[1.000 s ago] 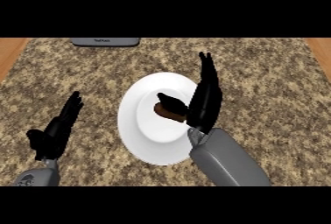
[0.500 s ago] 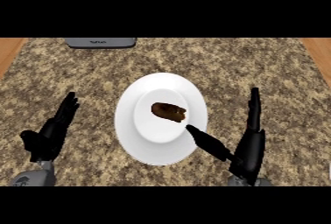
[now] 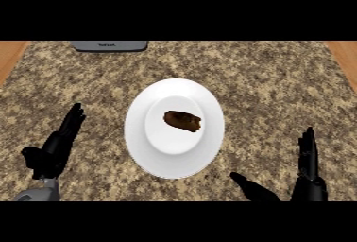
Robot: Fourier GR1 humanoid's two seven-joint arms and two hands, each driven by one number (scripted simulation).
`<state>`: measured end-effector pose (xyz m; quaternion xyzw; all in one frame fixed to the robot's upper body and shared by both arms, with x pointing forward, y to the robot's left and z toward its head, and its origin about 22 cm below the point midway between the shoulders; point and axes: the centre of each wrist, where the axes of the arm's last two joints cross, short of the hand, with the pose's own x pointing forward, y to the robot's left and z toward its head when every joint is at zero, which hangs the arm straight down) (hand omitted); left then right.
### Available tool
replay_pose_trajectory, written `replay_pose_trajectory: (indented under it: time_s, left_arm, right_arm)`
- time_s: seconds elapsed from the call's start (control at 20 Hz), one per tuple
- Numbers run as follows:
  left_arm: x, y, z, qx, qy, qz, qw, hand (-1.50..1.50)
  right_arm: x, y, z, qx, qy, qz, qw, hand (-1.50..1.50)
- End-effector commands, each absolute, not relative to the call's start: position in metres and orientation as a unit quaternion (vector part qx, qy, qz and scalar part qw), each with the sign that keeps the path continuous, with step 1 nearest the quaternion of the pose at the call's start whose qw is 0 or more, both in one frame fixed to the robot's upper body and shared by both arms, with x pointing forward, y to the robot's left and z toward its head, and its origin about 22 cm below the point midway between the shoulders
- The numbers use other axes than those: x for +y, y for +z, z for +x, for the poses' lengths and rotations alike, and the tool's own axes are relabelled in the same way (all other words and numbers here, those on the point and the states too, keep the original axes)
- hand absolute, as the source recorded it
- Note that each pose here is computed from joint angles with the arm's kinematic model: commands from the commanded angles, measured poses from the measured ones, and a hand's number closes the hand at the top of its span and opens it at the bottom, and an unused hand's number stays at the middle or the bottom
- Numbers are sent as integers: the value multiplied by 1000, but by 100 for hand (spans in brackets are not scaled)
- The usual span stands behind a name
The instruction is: Pick the sweet potato from the plate and place it in the plate
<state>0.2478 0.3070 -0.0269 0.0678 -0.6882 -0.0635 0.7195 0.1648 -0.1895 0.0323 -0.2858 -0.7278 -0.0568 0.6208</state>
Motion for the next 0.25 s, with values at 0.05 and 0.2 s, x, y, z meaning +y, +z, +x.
replay_pose_trajectory:
  time_s: [0.05, 0.2]
  left_arm:
    - [303, -20, 260, -685, -64, 70, 722, 0]
    - [314, -10, 253, -681, -63, 66, 727, 0]
  right_arm:
    - [-202, -1, 159, -731, -48, -291, 616, -150]
    - [-231, -12, 150, -732, -55, -293, 612, -150]
